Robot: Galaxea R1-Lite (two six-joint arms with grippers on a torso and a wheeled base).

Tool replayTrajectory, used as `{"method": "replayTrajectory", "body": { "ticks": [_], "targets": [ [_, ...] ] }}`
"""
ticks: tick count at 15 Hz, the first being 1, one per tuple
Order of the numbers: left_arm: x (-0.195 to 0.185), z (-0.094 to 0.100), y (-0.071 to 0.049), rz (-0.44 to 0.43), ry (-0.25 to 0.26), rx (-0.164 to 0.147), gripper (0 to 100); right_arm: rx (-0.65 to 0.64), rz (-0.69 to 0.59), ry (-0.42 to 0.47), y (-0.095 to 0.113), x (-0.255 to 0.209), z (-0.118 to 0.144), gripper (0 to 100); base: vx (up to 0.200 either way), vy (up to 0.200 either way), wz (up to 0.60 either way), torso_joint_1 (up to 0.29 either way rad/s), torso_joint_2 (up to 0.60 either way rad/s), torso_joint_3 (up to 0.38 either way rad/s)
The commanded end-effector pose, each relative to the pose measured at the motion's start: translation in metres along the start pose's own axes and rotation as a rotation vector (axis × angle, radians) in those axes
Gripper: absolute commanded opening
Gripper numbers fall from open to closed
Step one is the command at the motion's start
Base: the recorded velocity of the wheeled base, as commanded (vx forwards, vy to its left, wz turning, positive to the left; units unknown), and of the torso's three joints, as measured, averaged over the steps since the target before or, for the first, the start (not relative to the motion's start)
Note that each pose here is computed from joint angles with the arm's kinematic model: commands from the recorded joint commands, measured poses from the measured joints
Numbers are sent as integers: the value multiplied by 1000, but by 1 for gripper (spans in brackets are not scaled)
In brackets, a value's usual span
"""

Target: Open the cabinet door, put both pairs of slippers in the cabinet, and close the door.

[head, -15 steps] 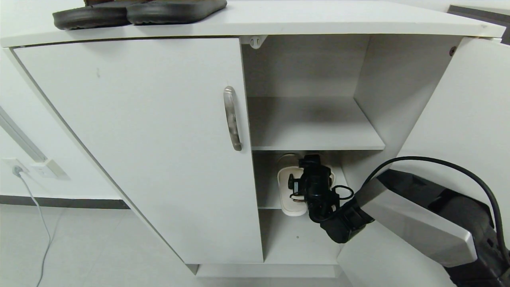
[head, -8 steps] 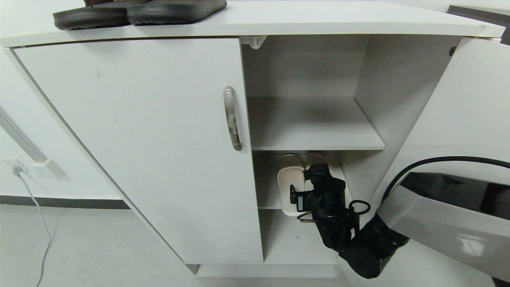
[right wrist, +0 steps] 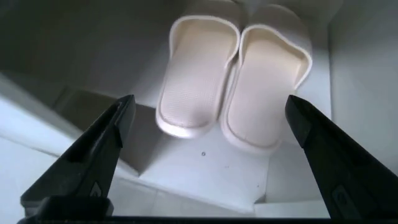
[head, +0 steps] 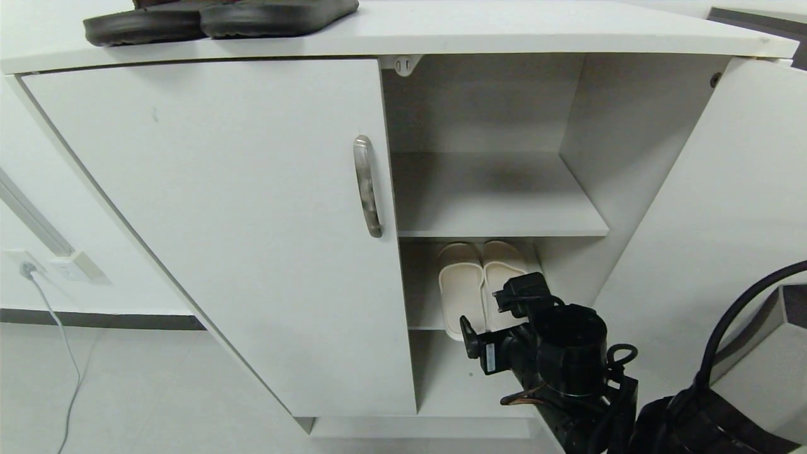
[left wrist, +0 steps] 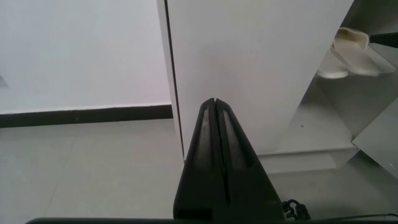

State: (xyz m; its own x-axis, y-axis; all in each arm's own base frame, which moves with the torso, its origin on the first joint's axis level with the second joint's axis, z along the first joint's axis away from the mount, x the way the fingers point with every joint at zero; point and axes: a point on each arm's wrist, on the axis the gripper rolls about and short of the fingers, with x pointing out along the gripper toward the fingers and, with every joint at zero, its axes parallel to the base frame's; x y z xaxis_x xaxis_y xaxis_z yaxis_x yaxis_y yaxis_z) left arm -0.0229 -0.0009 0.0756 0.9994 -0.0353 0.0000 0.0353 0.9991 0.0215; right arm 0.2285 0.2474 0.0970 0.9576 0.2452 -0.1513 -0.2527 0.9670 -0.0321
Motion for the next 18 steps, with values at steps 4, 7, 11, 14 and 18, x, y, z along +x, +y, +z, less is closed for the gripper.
{"method": "replayTrajectory", "body": {
  "ticks": [4,7,11,14,18],
  "targets": [
    [0,0,0,0,0,0,0,-6,9,13,1,-3,-5,100,-200,0,0,4,4,4],
    [0,0,0,2,0,-2,0,1,0,9,-1,-2,-4,100,0,0,0,0,0,0],
    [0,0,0,2,0,0,0,24,-9,7,-4,0,-2,100,0,0,0,0,0,0],
    [0,0,0,2,0,0,0,24,-8,7,-4,0,-3,100,0,0,0,0,0,0],
    [0,0,0,2,2,0,0,23,-6,8,-3,0,-3,100,0,0,0,1,1,29]
  ]
}}
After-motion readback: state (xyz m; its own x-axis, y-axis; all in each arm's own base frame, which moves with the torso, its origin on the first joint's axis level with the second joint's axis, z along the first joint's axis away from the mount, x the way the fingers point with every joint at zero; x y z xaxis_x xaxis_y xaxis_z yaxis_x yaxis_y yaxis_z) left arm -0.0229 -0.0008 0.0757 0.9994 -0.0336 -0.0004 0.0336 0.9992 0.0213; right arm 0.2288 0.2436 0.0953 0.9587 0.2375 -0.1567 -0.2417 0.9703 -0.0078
